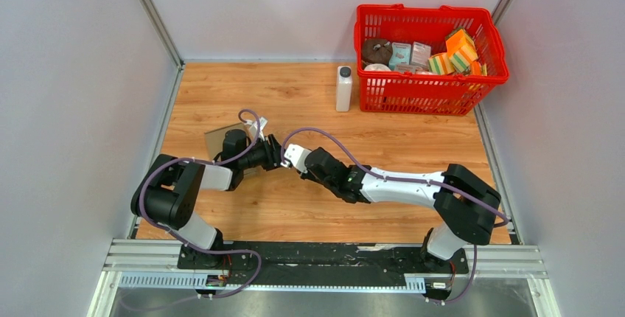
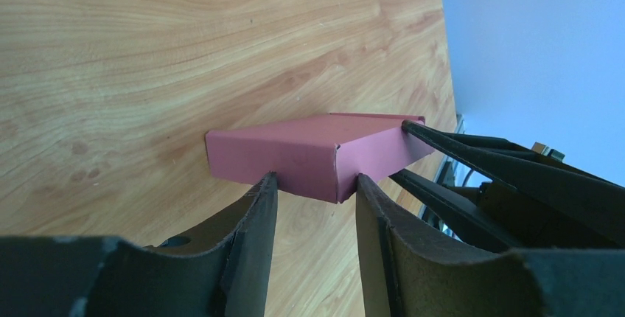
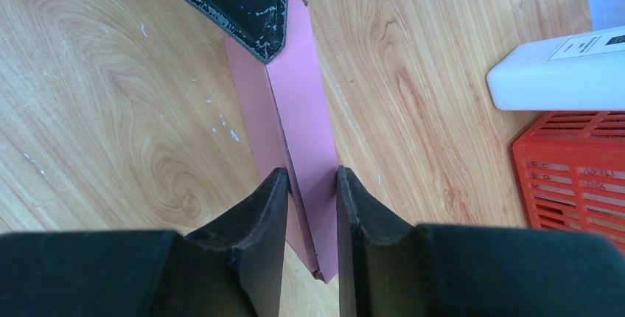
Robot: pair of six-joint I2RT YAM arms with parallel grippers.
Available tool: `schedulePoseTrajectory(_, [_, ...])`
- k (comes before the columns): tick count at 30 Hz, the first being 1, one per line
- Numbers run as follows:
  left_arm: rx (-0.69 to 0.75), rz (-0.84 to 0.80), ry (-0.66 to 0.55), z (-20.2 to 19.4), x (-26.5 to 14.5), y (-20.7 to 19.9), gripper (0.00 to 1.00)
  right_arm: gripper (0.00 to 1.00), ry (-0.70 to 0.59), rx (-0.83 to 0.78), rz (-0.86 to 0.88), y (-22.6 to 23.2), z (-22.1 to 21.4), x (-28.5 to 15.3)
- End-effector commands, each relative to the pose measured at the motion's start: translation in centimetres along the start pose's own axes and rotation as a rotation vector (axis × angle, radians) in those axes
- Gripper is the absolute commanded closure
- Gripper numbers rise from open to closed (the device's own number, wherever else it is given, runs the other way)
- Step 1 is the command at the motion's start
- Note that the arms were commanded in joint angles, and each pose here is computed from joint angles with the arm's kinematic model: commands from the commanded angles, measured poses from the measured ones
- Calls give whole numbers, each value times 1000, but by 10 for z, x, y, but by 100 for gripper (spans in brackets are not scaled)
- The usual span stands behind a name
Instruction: Fold the paper box
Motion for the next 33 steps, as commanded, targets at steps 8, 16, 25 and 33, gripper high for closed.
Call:
schedulePoseTrajectory(8, [-135,152,78,-29,7,49,60,67,78,51,156,39,-27,8])
schedulePoseTrajectory(16, [-80,281,88,-23,-3,56,66,31,142,583,268,22,-16,-18])
schedulePoseTrajectory(25, [-72,291,95,-24,4,51,67,21,114,1409,441,-13,-19,-68])
schedulePoseTrajectory(33, [-59,309,102,-25,4,51,67,41,-41,1487,499,-32,-22,-57])
Point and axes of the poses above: each gripper's point midway between its finger pads, its own x axis out along the fingers, its own y axis along the line the jaws close on, z = x × y, the point moved 1 cm from there along -x, back along the fingers, and after that the axes turned 10 degrees about -x, right-handed, at the moved point
